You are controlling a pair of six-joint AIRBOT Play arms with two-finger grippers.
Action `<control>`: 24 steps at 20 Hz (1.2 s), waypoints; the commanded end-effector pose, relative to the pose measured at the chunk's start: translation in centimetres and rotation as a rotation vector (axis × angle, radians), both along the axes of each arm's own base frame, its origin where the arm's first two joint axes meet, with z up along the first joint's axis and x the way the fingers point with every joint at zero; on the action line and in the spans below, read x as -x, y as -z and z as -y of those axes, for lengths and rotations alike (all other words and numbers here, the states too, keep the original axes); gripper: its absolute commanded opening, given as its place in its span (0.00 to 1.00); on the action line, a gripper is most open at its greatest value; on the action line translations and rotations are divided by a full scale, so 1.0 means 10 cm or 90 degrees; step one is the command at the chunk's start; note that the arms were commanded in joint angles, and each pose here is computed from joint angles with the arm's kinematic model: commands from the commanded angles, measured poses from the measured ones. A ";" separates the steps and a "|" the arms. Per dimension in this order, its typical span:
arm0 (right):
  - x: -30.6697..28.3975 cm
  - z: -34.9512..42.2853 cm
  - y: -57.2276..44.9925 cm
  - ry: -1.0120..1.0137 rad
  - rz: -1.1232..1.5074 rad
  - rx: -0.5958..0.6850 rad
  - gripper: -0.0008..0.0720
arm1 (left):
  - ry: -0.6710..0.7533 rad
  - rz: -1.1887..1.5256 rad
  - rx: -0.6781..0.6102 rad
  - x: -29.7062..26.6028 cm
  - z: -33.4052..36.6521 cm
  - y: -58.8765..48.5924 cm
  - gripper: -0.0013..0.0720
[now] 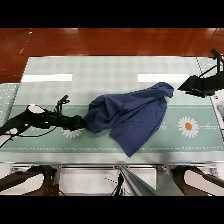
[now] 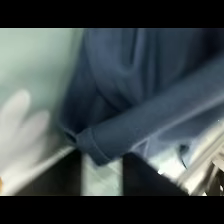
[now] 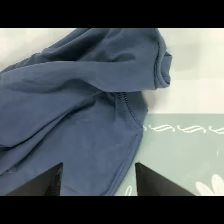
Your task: Fold the shirts.
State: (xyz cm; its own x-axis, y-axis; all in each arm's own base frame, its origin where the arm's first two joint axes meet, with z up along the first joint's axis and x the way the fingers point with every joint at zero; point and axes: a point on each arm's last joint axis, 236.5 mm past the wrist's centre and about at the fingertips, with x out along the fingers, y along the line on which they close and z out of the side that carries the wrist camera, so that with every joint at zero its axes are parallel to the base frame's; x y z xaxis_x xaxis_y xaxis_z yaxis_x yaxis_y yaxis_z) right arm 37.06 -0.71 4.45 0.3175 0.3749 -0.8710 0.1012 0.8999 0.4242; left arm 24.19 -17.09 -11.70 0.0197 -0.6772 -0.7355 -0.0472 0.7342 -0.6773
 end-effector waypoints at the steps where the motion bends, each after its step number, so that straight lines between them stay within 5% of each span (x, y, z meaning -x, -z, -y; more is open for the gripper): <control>1: 0.06 -0.02 0.01 -0.005 -0.016 -0.006 0.75 | -0.034 0.012 -0.002 -0.15 0.05 0.06 0.04; 5: 0.36 0.12 0.24 -0.022 -0.092 0.038 0.74 | -0.024 0.005 0.005 -0.10 0.07 0.04 0.05; 13: 1.27 -0.49 1.12 0.016 -0.211 -0.105 0.77 | -0.009 -0.003 0.018 -0.04 0.11 0.00 0.05; 18: 1.27 -0.74 1.36 0.103 -0.187 -0.170 0.77 | 0.010 0.015 0.025 -0.03 0.13 -0.07 0.04; 24: 1.09 -1.23 1.50 0.095 -0.140 -0.120 0.74 | 0.010 0.022 0.026 -0.05 0.13 -0.10 0.04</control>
